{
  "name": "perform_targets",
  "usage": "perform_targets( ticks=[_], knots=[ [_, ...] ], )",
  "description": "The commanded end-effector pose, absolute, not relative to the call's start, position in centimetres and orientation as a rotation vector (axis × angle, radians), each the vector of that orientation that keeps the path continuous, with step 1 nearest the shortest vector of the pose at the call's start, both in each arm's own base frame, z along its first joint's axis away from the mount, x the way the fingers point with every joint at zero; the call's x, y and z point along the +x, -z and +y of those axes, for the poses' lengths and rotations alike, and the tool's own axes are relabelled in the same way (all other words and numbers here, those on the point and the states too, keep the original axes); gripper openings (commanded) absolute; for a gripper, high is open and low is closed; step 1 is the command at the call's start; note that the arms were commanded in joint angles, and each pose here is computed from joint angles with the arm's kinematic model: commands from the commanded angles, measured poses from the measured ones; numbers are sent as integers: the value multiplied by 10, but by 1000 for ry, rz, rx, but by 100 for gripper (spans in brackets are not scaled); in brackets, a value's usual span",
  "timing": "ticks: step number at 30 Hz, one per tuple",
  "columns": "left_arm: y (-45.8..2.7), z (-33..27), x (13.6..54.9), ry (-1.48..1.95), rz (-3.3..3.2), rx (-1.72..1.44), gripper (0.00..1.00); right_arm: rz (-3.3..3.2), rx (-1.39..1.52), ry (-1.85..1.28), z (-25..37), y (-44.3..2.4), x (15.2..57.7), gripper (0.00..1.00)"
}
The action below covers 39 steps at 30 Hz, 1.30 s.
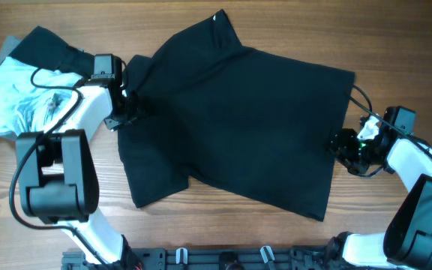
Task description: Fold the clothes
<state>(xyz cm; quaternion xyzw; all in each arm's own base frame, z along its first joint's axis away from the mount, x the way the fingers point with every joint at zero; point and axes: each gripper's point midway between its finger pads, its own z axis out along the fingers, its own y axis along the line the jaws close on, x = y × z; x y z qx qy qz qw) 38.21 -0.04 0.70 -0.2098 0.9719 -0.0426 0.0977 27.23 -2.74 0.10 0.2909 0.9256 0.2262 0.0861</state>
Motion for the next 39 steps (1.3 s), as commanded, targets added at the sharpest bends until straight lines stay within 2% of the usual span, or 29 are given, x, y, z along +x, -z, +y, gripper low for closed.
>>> perform_targets(
  ticks=[1, 2, 3, 5, 7, 9, 16, 17, 18, 19, 23, 27, 29, 31, 36, 38, 39],
  knots=[
    [-40, 4, 384, 128, 2791, -613, 77, 2910, 900, -773, -2, 34, 226, 54],
    [-48, 4, 386, 133, 2772, -609, 80, 2909, 898, -765, -2, 34, 227, 45],
    [-54, 4, 387, 137, 2753, -604, 82, 2912, 917, -714, -8, 37, 227, 30],
    [-62, 4, 388, 142, 2734, -600, 85, 2907, 1144, -469, -34, 46, 220, 6],
    [-63, 4, 387, 141, 2736, -600, 87, 2844, 1312, -192, -71, 49, 216, 4],
    [-62, 4, 385, 140, 2746, -602, 88, 2774, 1352, -76, -99, 44, 224, 4],
    [-62, 2, 384, 153, 2751, -601, 96, 2489, 1477, -50, -175, -2, 269, 4],
    [-62, 0, 384, 170, 2753, -598, 97, 2468, 1463, -69, -181, -10, 276, 14],
    [-62, -4, 384, 202, 2757, -593, 98, 2470, 1422, -92, -183, -18, 283, 48],
    [-62, -8, 384, 233, 2759, -587, 98, 2480, 1398, -119, -182, -25, 287, 61],
    [-65, -28, 382, 374, 2787, -460, 97, 2518, 1414, -164, -177, -48, 287, 67],
    [-68, -56, 367, 584, 2842, -286, 91, 2569, 1335, -326, -151, -66, 284, 67],
    [-64, -64, 344, 625, 2930, -256, 84, 2602, 1294, -447, -131, -76, 278, 67],
    [-59, -72, 319, 639, 3029, -257, 82, 2648, 1256, -503, -118, -81, 269, 67],
    [-35, -102, 254, 660, 3248, -160, 81, 2759, 1263, -548, -100, -76, 243, 70],
    [-25, -111, 232, 651, 3312, -123, 75, 2781, 1283, -559, -95, -71, 236, 72],
    [-20, -116, 220, 650, 3345, -93, 69, 2790, 1288, -562, -93, -67, 233, 74]
  ],
)
